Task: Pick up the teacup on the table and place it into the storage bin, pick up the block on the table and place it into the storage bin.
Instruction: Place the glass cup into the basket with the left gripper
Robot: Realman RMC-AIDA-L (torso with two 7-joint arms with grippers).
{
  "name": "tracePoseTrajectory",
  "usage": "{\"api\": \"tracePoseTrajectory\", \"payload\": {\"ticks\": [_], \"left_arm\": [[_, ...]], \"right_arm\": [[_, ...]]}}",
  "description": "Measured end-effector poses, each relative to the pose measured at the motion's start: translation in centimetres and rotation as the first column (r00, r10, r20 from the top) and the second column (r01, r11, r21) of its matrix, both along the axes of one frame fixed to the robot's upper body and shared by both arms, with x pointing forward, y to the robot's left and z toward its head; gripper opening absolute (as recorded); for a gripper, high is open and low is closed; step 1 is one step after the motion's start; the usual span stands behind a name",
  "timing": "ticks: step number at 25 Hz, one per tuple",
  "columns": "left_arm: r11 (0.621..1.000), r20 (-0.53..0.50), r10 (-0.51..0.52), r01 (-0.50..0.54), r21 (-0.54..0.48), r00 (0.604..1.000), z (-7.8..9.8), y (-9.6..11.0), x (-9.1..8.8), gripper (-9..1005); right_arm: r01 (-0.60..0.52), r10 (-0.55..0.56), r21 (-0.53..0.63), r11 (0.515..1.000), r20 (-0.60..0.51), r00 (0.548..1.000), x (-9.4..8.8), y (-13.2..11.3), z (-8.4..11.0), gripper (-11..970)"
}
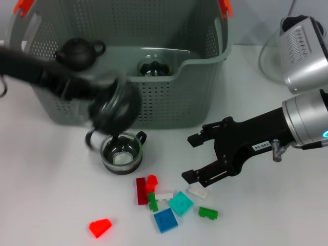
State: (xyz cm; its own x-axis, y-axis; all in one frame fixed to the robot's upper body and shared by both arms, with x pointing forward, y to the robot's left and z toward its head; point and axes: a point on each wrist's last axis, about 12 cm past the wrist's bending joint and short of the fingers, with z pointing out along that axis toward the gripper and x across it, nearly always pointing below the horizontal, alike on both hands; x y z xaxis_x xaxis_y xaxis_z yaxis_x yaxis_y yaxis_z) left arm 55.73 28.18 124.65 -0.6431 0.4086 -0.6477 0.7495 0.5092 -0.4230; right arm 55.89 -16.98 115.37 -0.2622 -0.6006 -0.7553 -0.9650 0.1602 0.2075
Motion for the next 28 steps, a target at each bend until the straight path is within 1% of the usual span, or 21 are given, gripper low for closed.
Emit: {"api": "tracePoseTrajectory", "payload": {"ticks": [2,5,8,11,13,15,17,18,23,28], "left_arm": [[0.999,0.036,-0.014,0.015,-0.032,0.999,1.0,-0.6,0.8,52],[0.999,0.106,0.004,0.0,-0.038,0.994,1.9,-1.6,2.6,51],[0.999,0.148,0.029,-0.026,-0.027,0.989,2.4,-2.6,4.8,51],[0.996,0.186,0.083,-0.087,0.015,0.979,2.4,-3.4,7.0,51],[0.989,0.212,0.125,-0.139,0.052,0.969,2.1,-3.7,8.3,51],[0.981,0.237,0.163,-0.184,0.068,0.958,1.9,-3.9,9.3,51],[0.973,0.255,0.198,-0.221,0.067,0.947,1.5,-4.0,10.1,51],[0.964,0.268,0.234,-0.258,0.059,0.935,1.2,-4.0,10.8,51],[0.933,0.304,0.321,-0.354,0.06,0.897,-0.1,-4.0,12.2,52],[0.914,0.328,0.341,-0.392,0.103,0.881,-1.9,-4.7,12.9,52]], "right_arm": [[0.005,-0.005,0.005,1.0,-0.007,1.0,0.0,-0.3,0.0,931],[0.019,-0.018,0.013,1.0,-0.015,1.0,0.0,-0.7,0.0,931],[0.028,-0.027,0.019,0.999,-0.025,0.999,-0.1,-1.0,0.0,931],[0.029,-0.028,0.019,0.999,-0.036,0.999,-0.3,-1.2,-0.1,931],[0.026,-0.025,0.018,1.0,-0.041,0.999,-0.4,-1.3,-0.1,931],[0.027,-0.026,0.019,0.999,-0.047,0.999,-0.4,-1.4,-0.1,931],[0.032,-0.031,0.02,0.999,-0.051,0.998,-0.4,-1.4,-0.1,931],[0.033,-0.032,0.021,0.999,-0.053,0.998,-0.4,-1.4,0.0,931],[0.036,-0.034,0.024,0.999,-0.055,0.998,-0.2,-1.4,0.1,931],[0.036,-0.034,0.028,0.999,-0.056,0.998,-0.2,-1.3,0.2,930]]}}
